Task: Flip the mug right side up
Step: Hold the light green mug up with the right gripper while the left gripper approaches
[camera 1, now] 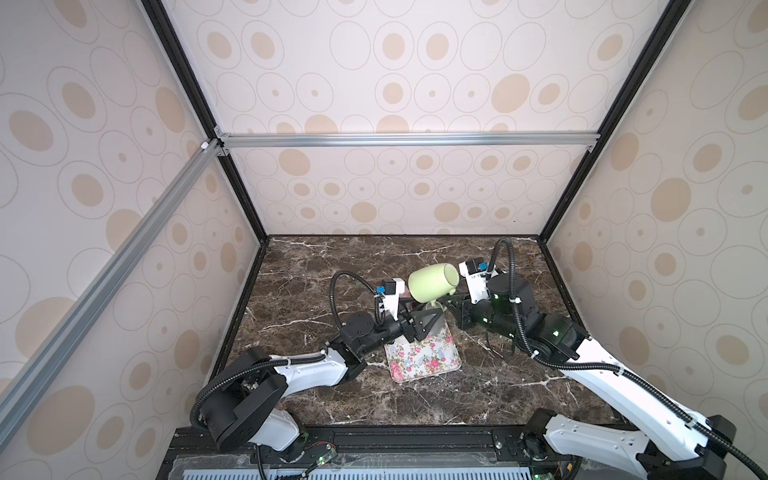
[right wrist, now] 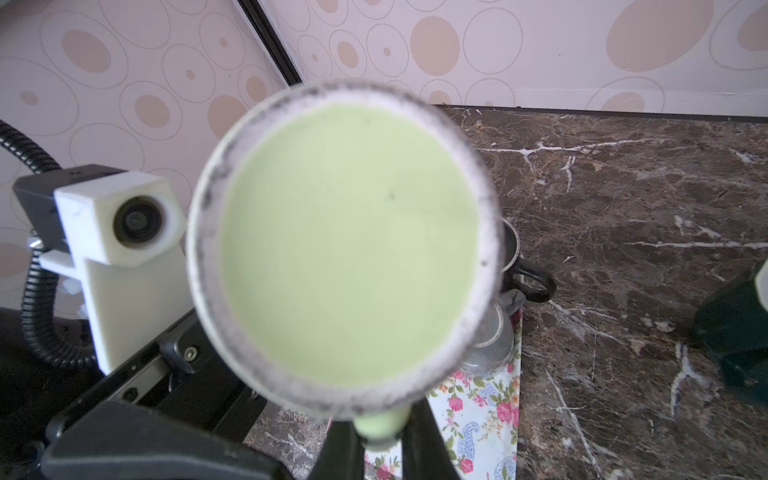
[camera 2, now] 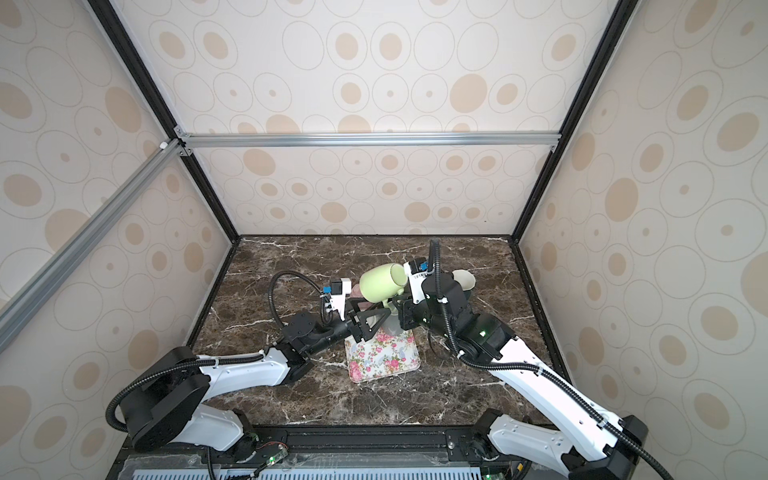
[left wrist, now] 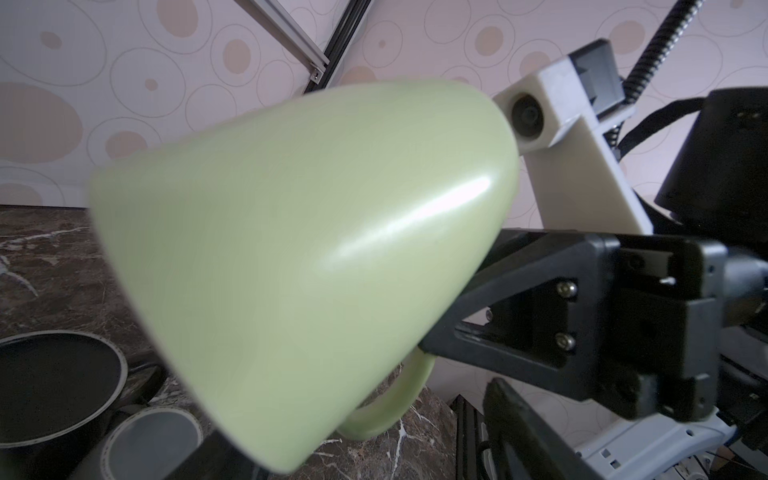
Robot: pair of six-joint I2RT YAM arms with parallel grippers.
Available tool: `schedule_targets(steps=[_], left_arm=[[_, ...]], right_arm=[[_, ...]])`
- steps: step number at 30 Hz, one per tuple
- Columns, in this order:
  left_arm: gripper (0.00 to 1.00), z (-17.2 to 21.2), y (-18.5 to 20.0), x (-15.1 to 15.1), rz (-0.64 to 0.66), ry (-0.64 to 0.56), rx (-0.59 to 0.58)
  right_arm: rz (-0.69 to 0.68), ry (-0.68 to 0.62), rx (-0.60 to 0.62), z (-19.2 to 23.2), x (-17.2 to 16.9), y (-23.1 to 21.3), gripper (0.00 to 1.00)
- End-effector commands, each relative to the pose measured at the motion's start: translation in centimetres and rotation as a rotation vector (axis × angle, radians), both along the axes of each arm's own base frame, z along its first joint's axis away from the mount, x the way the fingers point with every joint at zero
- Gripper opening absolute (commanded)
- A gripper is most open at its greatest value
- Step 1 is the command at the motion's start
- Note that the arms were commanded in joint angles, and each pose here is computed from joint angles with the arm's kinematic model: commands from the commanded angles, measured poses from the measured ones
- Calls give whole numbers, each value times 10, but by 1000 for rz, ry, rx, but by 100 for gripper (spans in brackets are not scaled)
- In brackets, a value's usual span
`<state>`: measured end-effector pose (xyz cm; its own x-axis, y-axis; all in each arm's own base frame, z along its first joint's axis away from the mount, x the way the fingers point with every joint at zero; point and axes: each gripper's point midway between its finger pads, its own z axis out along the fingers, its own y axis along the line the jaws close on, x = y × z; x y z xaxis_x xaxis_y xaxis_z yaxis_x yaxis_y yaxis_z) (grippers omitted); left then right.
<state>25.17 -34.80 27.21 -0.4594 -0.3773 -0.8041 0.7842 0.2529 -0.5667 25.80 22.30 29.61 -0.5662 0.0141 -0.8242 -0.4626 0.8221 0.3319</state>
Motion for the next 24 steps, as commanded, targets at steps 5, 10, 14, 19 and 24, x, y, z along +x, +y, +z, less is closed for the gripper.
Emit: schedule_targets(steps=[5, 10, 14, 19, 24], left_arm=[[77, 38, -9, -7, -88, -55, -111], [73, 41, -15, -11, -139, -47, -140], [71, 39, -20, -11, -165, -35, -141], [70, 36, -23, -9, -178, -8, -143], [71, 35, -22, -8, -170, 8, -150]], right_arm=[[11, -125, 151, 45, 2, 5, 0], [13, -132, 152, 44, 3, 6, 0], [13, -147, 158, 43, 3, 5, 0], [1, -152, 144, 40, 5, 3, 0], [-15, -161, 137, 41, 7, 0, 0]])
